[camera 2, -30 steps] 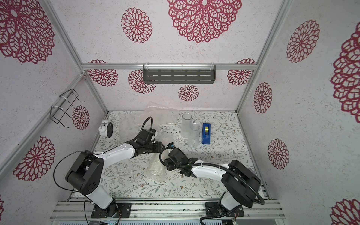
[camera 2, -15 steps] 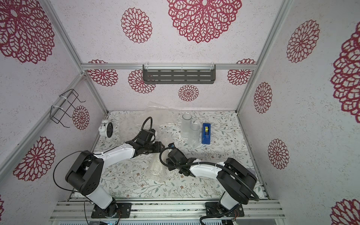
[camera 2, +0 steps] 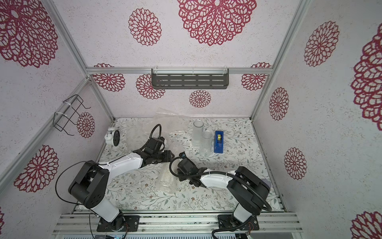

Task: Wrap vases in bubble wrap
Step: Stick the tape on the bubble wrap, then pick up the wrapped vase from the center of the board.

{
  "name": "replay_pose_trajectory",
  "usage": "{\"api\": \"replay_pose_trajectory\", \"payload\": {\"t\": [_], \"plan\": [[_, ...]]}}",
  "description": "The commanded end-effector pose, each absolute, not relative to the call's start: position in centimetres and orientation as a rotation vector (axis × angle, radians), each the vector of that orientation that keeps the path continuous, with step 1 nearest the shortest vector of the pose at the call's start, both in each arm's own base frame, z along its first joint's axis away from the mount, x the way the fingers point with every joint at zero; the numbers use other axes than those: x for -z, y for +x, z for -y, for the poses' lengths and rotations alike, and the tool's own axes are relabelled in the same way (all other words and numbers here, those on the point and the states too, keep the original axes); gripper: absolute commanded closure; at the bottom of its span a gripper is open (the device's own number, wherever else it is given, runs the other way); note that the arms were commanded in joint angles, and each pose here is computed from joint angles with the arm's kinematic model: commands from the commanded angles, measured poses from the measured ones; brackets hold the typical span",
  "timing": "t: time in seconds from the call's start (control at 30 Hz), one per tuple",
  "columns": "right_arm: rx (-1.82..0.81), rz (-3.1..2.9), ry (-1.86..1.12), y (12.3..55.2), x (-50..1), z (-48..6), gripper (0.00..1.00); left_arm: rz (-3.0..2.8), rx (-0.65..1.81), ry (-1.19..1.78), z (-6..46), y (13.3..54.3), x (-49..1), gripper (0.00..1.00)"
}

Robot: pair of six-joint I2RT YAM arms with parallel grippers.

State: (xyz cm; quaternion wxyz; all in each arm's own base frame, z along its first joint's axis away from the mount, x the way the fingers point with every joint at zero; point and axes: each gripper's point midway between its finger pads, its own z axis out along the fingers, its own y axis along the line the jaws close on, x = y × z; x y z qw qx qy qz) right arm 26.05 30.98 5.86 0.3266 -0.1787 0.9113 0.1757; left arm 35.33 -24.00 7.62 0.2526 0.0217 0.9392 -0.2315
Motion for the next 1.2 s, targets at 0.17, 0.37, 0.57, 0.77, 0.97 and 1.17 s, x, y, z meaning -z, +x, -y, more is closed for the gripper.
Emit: {"api": "replay_pose_trajectory", "payload": {"t": [0.17,0.37,0.57,0.77,0.97,1.17], "plan": [[-0.557,-2.356,-0.464,27.0,-6.4,-33.6,0.55,-2.657,0.564,0.050,22.8,33.2,-5.6,0.53],[-0.499,-2.321,-0.397,27.3,-8.1,-31.2,0.45,-2.663,0.558,0.052,22.7,33.2,-5.8,0.51],[-0.439,-2.277,-0.245,28.4,-9.5,-25.1,0.42,-2.659,0.550,0.022,22.6,33.3,-7.9,0.38],[-0.411,-2.207,-0.178,29.1,-11.1,-21.2,0.38,-2.651,0.480,0.028,22.0,32.7,-11.2,0.09],[-0.413,-2.171,-0.162,29.1,-11.2,-19.9,0.35,-2.649,0.418,0.100,22.1,30.9,-13.0,0.02],[-0.439,-2.168,-0.163,29.0,-10.5,-20.1,0.30,-2.764,0.324,0.213,22.9,28.9,-10.7,0.02]]}}
